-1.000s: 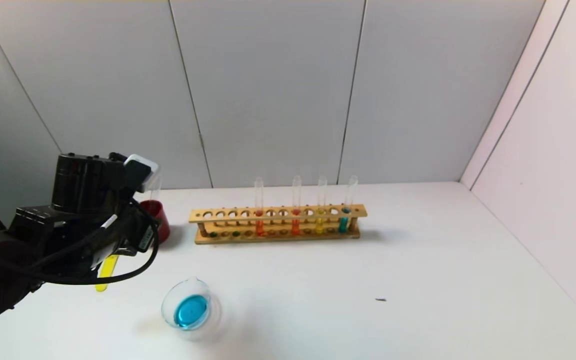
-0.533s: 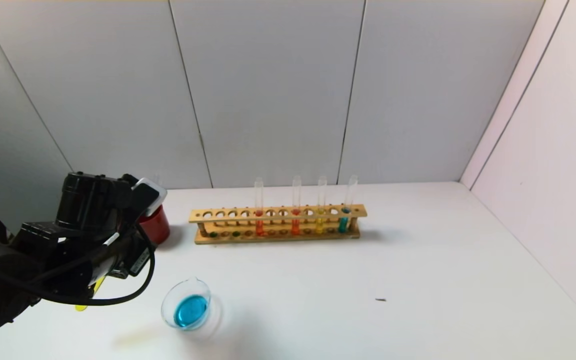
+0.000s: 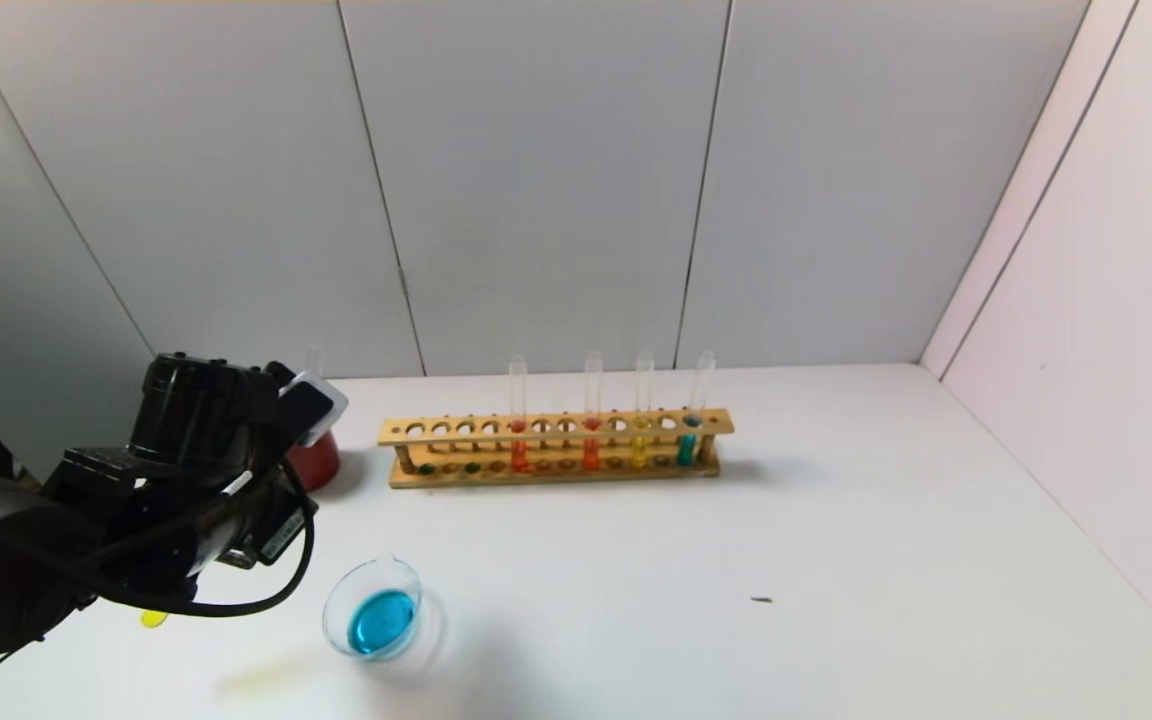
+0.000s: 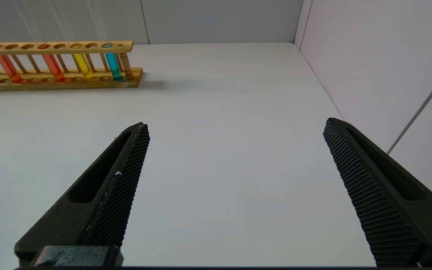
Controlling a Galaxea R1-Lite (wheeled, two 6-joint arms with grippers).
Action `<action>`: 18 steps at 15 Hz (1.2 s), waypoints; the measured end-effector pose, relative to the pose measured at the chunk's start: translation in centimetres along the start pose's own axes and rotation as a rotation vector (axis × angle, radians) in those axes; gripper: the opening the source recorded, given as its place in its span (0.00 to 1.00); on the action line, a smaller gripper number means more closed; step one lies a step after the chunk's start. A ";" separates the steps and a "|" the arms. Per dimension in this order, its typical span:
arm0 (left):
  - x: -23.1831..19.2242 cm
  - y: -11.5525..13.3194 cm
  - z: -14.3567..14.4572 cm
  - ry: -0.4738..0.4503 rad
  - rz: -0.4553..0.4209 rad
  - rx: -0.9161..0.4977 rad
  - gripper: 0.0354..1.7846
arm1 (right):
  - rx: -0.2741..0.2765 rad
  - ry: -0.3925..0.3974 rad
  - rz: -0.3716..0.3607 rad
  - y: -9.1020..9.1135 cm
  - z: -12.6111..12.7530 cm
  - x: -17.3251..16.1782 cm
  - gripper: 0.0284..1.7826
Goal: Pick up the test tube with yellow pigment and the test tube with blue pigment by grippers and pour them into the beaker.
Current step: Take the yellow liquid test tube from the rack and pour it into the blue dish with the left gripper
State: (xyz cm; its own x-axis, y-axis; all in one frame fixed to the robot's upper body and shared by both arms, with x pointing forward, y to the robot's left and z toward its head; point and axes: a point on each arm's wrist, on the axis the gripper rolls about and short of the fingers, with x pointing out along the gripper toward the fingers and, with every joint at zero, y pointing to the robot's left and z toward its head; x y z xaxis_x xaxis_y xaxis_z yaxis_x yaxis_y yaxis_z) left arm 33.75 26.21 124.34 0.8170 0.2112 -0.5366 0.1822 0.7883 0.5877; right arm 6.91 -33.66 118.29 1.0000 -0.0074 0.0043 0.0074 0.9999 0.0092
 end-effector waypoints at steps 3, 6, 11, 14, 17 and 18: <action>0.4 -0.7 -0.4 0.059 -0.026 0.048 0.19 | 0.000 0.000 0.000 0.0 0.0 0.0 0.95; 0.6 -1.4 -0.2 0.089 -0.054 0.088 0.19 | 0.000 0.000 0.000 0.0 0.0 0.0 0.95; 0.3 -3.5 0.1 0.171 -0.125 0.221 0.19 | 0.000 0.000 0.000 0.0 0.0 0.0 0.95; 0.4 -4.5 -0.2 0.225 -0.140 0.286 0.19 | 0.000 0.000 0.000 0.0 0.0 0.0 0.95; 0.1 -4.9 -0.9 0.288 -0.172 0.341 0.19 | 0.000 0.000 0.000 0.0 0.0 0.0 0.95; 0.0 -4.9 -1.1 0.308 -0.180 0.357 0.19 | 0.000 0.000 0.000 0.0 0.0 0.0 0.95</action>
State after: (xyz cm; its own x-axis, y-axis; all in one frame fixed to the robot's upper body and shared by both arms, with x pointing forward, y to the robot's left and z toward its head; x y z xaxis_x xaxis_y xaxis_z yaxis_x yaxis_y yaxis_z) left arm 32.28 23.00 120.76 0.5657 0.2928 -0.7708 0.5251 0.5928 0.6106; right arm 6.91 -33.66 118.29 1.0000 -0.0079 0.0043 0.0078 0.9999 0.0092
